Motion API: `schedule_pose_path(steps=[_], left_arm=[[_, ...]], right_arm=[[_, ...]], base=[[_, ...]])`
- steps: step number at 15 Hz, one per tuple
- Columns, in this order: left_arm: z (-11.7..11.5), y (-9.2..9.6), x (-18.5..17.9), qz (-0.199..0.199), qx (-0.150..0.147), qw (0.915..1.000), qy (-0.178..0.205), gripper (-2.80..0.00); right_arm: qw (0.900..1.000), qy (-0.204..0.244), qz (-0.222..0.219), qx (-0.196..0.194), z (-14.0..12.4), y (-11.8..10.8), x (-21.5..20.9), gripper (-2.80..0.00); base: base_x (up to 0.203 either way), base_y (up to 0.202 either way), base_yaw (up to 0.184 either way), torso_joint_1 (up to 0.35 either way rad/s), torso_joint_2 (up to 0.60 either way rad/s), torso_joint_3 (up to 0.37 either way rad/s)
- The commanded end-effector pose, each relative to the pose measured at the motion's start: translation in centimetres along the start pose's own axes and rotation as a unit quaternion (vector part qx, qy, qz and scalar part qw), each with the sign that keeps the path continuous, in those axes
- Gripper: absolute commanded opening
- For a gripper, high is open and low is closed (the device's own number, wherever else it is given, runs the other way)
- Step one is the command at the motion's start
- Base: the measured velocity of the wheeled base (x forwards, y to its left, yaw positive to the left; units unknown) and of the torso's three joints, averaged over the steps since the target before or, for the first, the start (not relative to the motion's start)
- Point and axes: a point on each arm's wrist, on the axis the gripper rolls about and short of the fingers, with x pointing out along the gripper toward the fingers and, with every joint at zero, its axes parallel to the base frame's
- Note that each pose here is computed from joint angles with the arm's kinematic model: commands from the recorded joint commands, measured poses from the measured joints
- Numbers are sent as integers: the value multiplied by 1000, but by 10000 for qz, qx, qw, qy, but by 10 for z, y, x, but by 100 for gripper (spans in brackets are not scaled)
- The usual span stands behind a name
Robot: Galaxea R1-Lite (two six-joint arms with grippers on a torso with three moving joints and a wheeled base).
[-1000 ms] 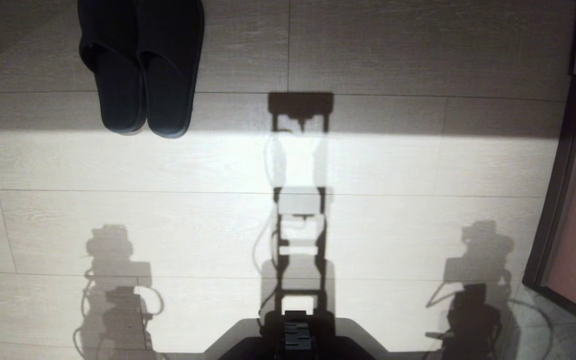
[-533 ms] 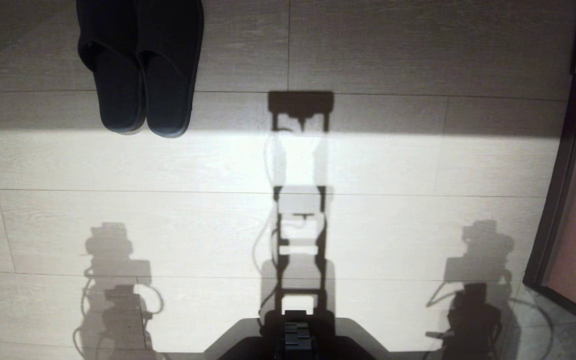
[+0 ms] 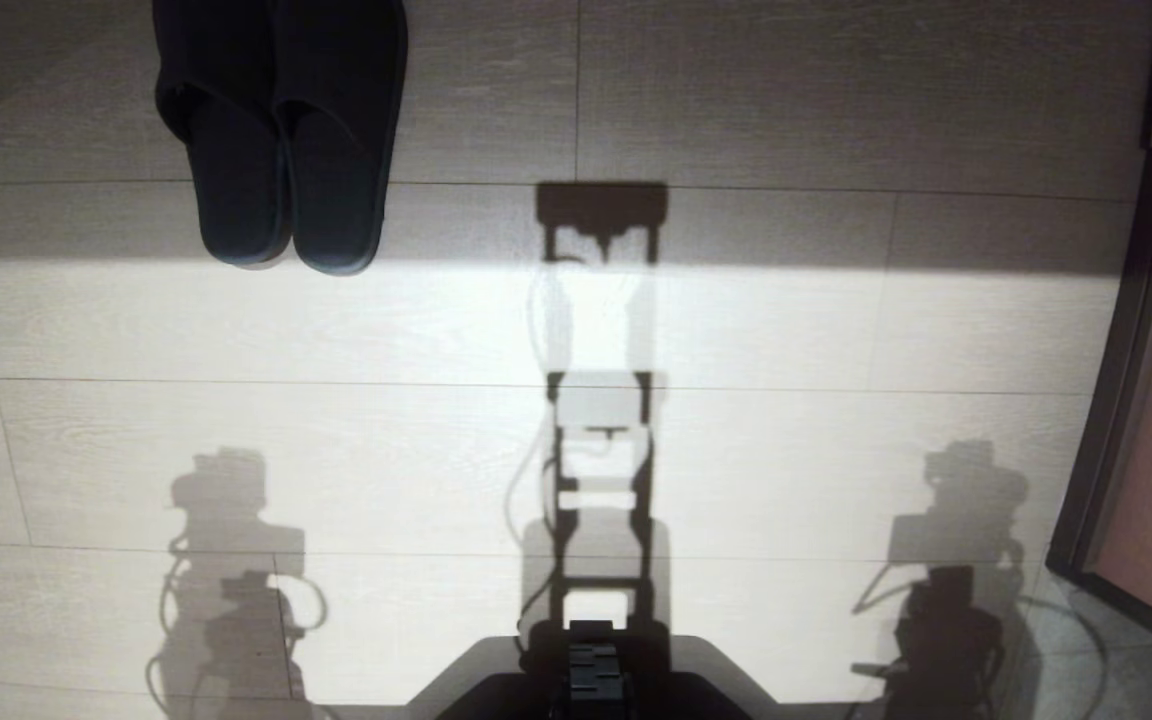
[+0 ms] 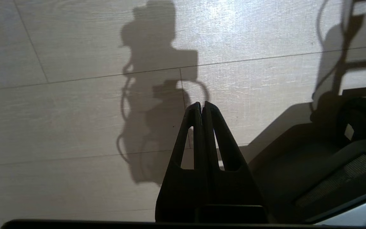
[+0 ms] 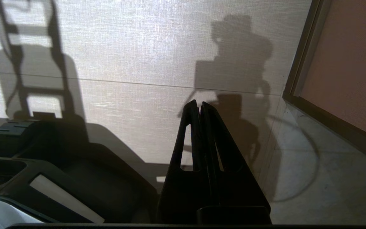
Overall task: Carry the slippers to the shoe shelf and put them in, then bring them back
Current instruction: Pick up the slippers on the floor
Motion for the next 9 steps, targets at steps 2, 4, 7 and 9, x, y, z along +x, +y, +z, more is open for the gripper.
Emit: schedule_pose_path(steps=[2,4,7,9], left_arm=[[35,3,-3,-173,-98,9996,-183,-280],[61,6,2,-226,-190,9995,-129,-280],[105,11,28,-281,-545,9980,123,-280],[126,15,50,-235,-694,9973,70,-280]], right_arm=[[10000,-11,-3,-2,0,0,0,-280],[10000,-10,-2,-2,0,0,0,-280],[10000,-11,13,-2,0,0,0,-280],[10000,-10,5,-2,0,0,0,-280]], base=[[0,0,0,0,0,0],[0,0,0,0,0,0],[0,0,0,0,0,0],[0,0,0,0,0,0]])
